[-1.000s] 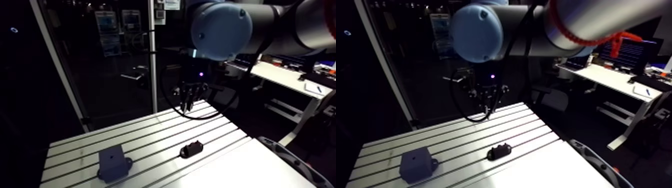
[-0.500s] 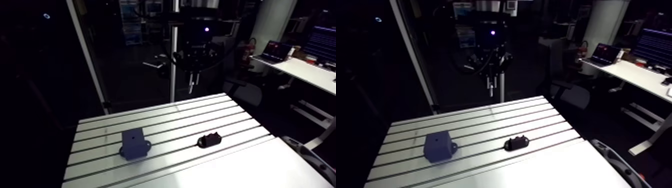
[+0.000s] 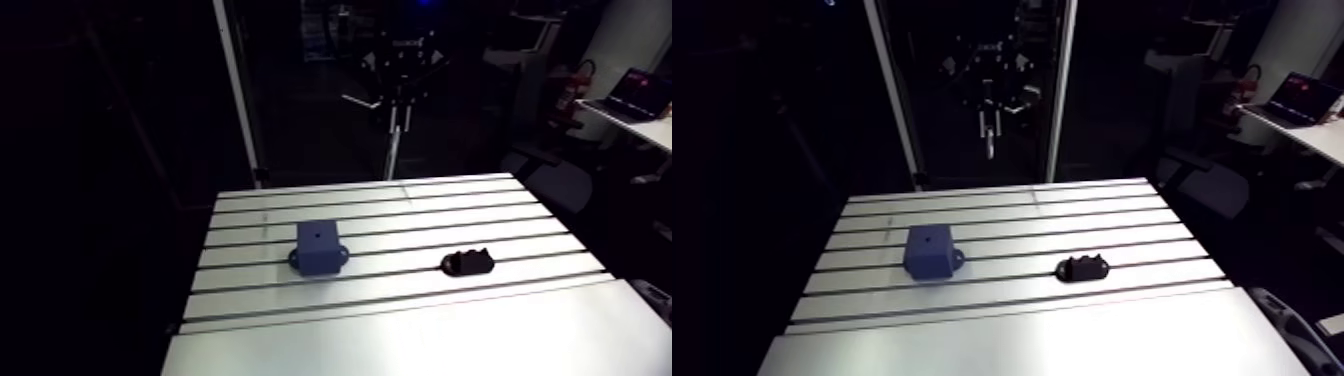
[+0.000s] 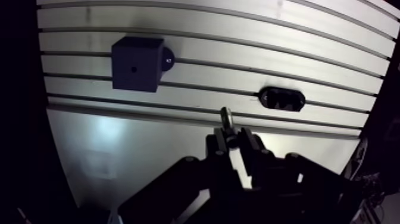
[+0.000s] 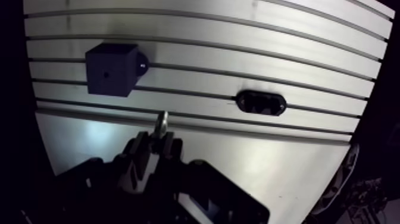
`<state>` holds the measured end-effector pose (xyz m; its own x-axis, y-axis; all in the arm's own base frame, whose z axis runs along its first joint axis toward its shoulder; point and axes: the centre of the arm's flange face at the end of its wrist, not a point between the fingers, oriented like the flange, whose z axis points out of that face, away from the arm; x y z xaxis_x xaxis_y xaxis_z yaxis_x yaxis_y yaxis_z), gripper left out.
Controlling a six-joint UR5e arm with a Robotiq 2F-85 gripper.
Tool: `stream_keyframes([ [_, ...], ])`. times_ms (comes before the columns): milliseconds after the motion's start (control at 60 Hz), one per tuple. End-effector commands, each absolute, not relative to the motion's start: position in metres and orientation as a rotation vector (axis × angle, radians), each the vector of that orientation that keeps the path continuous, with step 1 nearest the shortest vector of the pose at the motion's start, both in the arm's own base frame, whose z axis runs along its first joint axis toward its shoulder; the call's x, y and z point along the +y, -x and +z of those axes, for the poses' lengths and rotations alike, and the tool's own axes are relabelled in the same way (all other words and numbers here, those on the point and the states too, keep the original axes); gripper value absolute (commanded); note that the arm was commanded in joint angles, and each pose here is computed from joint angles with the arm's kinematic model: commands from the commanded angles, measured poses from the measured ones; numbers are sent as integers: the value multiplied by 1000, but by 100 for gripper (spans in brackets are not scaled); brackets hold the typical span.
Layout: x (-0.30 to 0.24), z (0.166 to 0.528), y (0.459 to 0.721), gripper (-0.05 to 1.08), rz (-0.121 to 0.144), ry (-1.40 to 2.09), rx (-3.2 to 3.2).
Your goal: Pick up the M10 bolt and insert it into the hole until fully seated.
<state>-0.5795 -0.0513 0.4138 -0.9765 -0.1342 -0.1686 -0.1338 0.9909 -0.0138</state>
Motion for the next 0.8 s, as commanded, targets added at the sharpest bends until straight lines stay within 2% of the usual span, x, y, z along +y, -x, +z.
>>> stream_keyframes([
  [17,-104,406,586,108,5,307,2934],
  [100,-113,404,586,108,7,327,2931],
  [300,-139,400,585,108,37,327,2951],
  [533,-153,386,588,108,40,340,2954],
  [667,-155,379,587,108,29,329,2945],
  [800,-163,371,590,108,43,302,2945],
])
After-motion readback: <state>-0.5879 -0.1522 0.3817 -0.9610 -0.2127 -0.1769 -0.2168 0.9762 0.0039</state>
